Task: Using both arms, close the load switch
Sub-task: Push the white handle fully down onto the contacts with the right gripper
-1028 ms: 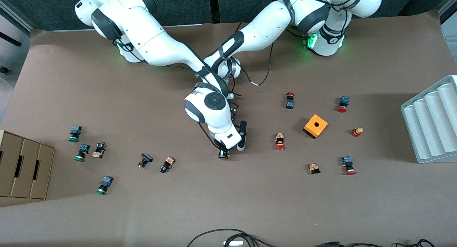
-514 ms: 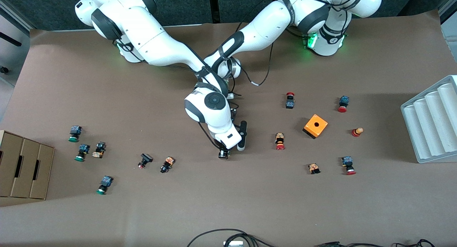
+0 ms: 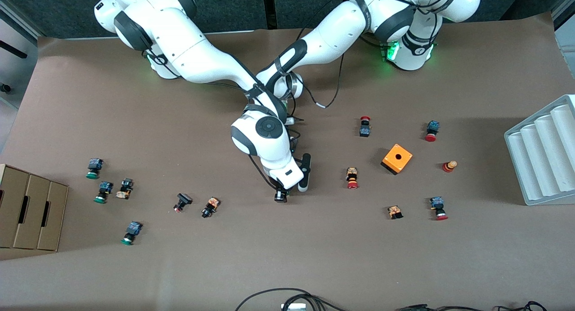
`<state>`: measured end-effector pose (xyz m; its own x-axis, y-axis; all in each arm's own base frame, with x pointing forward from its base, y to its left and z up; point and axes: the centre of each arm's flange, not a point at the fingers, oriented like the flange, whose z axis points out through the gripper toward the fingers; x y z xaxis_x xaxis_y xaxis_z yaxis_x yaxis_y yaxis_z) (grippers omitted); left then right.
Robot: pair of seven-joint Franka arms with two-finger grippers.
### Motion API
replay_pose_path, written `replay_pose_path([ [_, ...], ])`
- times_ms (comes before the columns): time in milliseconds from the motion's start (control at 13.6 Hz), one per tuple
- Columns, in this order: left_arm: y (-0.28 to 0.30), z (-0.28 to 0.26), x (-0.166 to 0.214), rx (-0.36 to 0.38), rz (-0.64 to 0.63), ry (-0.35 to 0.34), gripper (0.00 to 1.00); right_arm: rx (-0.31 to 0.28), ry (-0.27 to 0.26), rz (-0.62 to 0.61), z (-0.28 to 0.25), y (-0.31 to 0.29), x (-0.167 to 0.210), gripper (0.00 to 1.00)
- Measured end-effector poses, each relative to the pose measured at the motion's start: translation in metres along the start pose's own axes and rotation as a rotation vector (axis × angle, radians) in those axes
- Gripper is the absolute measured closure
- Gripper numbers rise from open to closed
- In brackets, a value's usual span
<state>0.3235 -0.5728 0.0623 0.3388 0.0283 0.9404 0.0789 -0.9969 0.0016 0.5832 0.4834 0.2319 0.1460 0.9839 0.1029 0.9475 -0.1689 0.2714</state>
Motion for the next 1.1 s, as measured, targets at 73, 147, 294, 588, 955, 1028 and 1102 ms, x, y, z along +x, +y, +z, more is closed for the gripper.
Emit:
replay_pose_path([
  [73, 0.0000, 0.0000, 0.0000, 0.000, 0.000, 0.000, 0.53, 0.000, 0.000, 0.000, -0.0001, 0.0003, -0.0001, 0.54],
  [147, 0.0000, 0.0000, 0.0000, 0.000, 0.000, 0.000, 0.53, 0.000, 0.000, 0.001, 0.0000, 0.0004, -0.0002, 0.54],
  [294, 0.0000, 0.0000, 0.0000, 0.000, 0.000, 0.000, 0.53, 0.000, 0.000, 0.000, 0.0001, 0.0004, -0.0003, 0.54],
  [588, 0.0000, 0.0000, 0.0000, 0.000, 0.000, 0.000, 0.53, 0.000, -0.002, 0.002, 0.0009, 0.0024, -0.0024, 0.54],
  [955, 0.0000, 0.0000, 0.0000, 0.000, 0.000, 0.000, 0.53, 0.000, -0.002, 0.001, 0.0012, 0.0027, -0.0027, 0.54],
  [1028, 0.0000, 0.0000, 0.0000, 0.000, 0.000, 0.000, 0.53, 0.000, -0.002, 0.001, 0.0013, 0.0026, -0.0027, 0.54],
  [1102, 0.0000, 0.0000, 0.0000, 0.000, 0.000, 0.000, 0.53, 0.000, -0.002, 0.000, 0.0014, 0.0026, -0.0027, 0.54],
])
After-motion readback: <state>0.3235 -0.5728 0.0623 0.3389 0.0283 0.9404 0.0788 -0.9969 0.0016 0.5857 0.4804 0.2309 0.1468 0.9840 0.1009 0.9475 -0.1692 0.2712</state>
